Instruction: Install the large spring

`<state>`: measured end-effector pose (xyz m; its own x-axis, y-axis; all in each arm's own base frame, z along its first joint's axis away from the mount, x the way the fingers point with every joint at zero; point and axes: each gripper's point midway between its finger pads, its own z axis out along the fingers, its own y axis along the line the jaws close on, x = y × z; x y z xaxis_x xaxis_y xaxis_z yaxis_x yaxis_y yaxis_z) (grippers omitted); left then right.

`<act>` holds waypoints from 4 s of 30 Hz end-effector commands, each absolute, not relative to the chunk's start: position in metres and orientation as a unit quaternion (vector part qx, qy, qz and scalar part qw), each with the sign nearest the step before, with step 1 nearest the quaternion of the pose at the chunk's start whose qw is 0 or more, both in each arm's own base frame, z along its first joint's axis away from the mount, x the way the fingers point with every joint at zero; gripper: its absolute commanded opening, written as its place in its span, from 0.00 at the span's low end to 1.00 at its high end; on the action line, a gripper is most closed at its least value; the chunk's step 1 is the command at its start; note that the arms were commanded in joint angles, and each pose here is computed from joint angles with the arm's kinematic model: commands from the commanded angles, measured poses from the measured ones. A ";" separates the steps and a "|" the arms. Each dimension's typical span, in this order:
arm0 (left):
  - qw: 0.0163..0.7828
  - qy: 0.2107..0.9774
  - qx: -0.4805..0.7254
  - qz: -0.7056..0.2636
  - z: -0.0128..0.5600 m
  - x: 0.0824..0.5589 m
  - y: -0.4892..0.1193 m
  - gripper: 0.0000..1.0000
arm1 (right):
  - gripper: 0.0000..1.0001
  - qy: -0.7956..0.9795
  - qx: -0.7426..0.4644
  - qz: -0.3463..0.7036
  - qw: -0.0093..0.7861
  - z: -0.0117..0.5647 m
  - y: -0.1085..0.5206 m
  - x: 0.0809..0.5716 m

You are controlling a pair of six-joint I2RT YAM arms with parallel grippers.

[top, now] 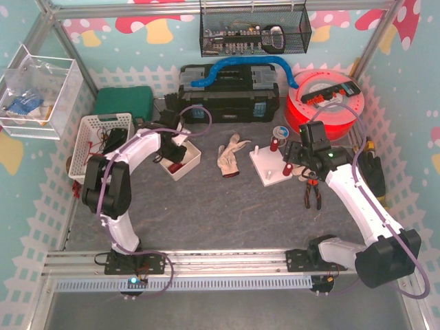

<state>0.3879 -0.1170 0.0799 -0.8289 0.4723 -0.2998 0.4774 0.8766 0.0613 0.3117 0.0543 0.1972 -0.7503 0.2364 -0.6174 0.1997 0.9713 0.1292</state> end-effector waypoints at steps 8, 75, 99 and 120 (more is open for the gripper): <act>0.077 0.959 0.273 0.025 0.030 0.371 -0.107 0.42 | 0.85 0.935 0.112 -0.010 0.336 0.204 0.039 0.304; 0.195 0.754 -0.276 -0.564 0.306 0.393 -0.268 0.04 | 0.56 0.589 -0.333 0.138 0.723 0.304 0.290 0.336; 0.184 0.758 -0.269 -0.565 0.297 0.393 -0.271 0.03 | 0.31 0.592 -0.343 0.157 0.712 0.295 0.324 0.360; 0.328 0.785 -0.307 -0.426 0.236 0.408 -0.147 0.92 | 0.00 0.799 -0.265 0.128 0.524 0.241 0.244 0.335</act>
<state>0.4021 -0.1817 0.2270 -0.6534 -0.7534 -0.0737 -0.2856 0.3355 -0.8977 0.3356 0.2765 0.2564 -0.0475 -0.2938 -0.9547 -0.6234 0.7555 -0.2015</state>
